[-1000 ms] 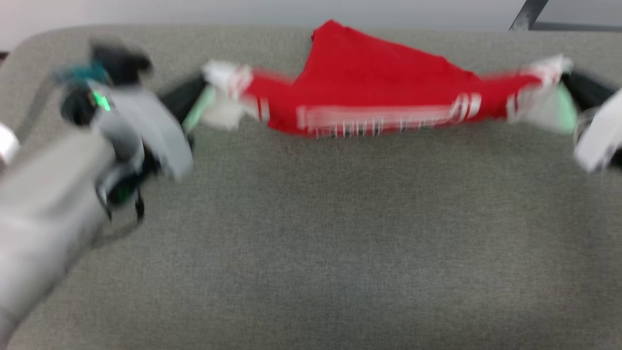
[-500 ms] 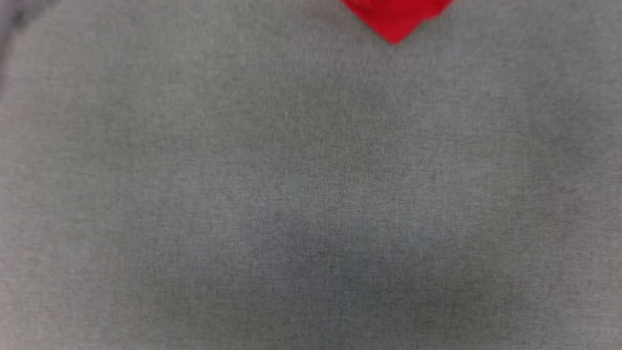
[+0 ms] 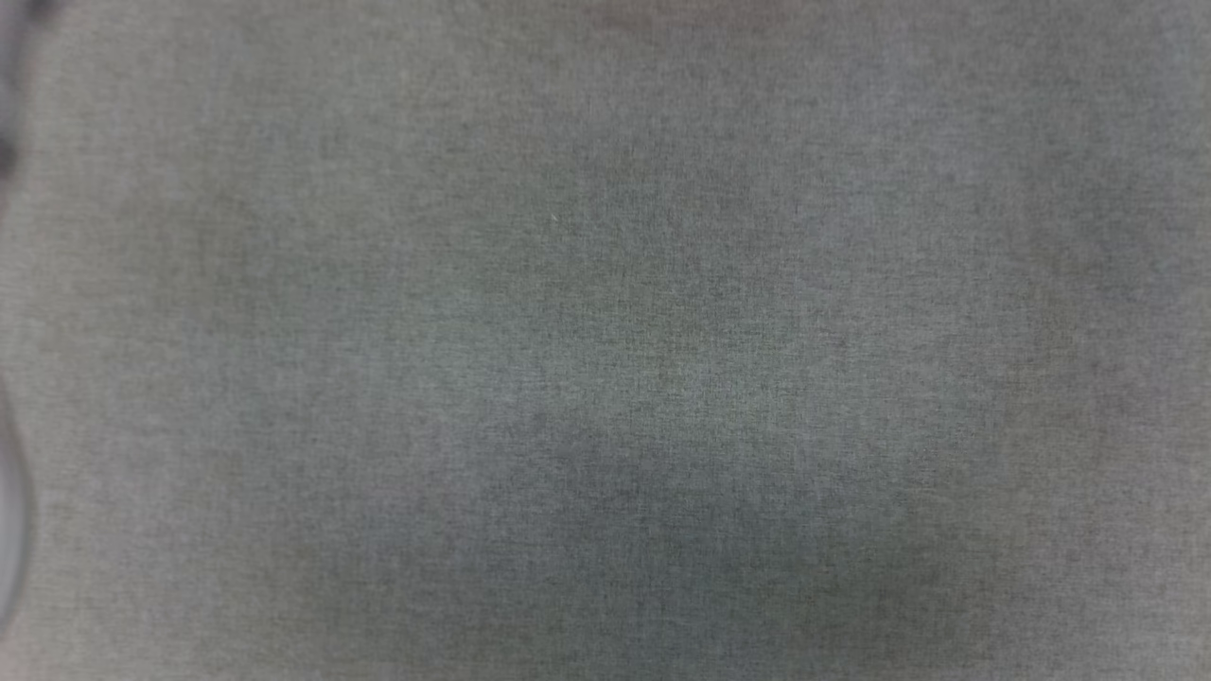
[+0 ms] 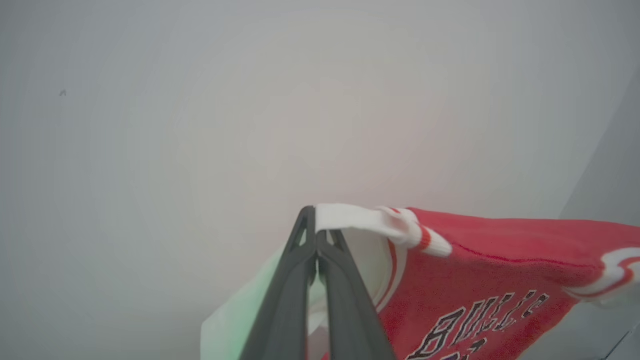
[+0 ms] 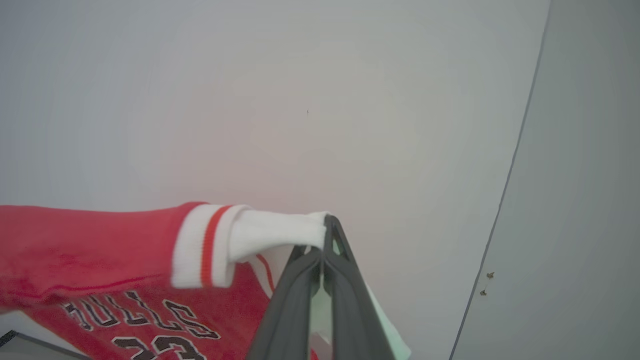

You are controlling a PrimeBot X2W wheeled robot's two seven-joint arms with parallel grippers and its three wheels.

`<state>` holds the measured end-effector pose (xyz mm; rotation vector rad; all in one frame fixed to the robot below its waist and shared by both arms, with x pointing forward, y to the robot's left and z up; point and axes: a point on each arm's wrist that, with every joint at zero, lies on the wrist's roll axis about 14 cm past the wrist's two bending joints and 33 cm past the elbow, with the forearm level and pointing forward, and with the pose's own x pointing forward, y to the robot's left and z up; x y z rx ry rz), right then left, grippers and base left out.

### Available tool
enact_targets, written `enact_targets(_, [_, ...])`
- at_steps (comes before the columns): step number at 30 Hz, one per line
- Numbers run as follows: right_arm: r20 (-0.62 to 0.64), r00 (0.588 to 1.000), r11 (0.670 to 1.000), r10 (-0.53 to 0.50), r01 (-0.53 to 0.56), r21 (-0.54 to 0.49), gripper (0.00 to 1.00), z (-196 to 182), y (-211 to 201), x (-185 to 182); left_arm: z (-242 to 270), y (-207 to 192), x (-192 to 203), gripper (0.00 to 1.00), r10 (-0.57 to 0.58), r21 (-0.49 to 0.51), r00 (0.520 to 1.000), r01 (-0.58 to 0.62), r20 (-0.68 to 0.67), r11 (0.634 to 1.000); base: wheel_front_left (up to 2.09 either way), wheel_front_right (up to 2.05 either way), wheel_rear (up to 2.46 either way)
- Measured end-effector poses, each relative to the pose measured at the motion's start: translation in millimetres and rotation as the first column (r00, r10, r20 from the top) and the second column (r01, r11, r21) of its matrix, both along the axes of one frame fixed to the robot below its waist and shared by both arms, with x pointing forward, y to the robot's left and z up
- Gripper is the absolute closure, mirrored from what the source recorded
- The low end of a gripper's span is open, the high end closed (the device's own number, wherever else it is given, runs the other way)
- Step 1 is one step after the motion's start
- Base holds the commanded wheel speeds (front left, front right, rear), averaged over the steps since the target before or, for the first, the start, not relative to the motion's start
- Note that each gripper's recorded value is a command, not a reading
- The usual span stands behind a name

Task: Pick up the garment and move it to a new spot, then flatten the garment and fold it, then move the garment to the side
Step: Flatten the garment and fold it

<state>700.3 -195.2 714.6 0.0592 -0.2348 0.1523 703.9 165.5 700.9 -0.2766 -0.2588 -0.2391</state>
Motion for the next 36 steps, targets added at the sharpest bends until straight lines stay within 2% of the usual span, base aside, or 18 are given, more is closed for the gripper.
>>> enact_targets(6, [-0.166, 0.985, 0.997, 0.052, -0.061, -0.047, 1.00, -65.6, 1.9, -23.3, -57.4, -22.2, -27.9, 1.00, -0.116, -0.052, 0.983, 0.110, -0.139, 0.993, 0.00, 0.00, 0.00])
enact_targets(13, [-0.385, 0.918, 0.989, 0.094, -0.129, -0.066, 1.00, -143.1, -12.0, -83.1, -118.3, -32.8, -85.1, 1.00, -0.226, -0.175, 0.938, 0.183, -0.264, 0.967, 0.00, 0.00, 0.00])
enact_targets(16, [-0.455, 0.883, 0.985, 0.120, -0.162, -0.055, 1.00, -165.0, -14.4, -115.2, -140.0, -31.1, -114.1, 1.00, -0.250, -0.176, 0.919, 0.204, -0.305, 0.963, 0.00, 0.00, 0.00])
enact_targets(25, [-0.636, 0.756, 0.975, 0.157, -0.221, -0.022, 1.00, -217.1, -22.4, -218.4, -201.8, -27.5, -202.2, 1.00, -0.283, -0.179, 0.854, 0.226, -0.435, 0.957, 0.00, 0.00, 0.00])
enact_targets(33, [-0.722, 0.675, 0.970, 0.149, -0.242, -0.026, 1.00, -230.9, -26.1, -285.5, -232.9, -32.1, -275.9, 1.00, -0.326, -0.246, 0.795, 0.228, -0.512, 0.942, 0.00, 0.00, 0.00])
enact_targets(36, [-0.771, 0.620, 0.965, 0.148, -0.262, -0.026, 1.00, -242.0, -23.0, -308.2, -240.0, -32.7, -300.6, 1.00, -0.338, -0.264, 0.775, 0.227, -0.534, 0.937, 0.00, 0.00, 0.00])
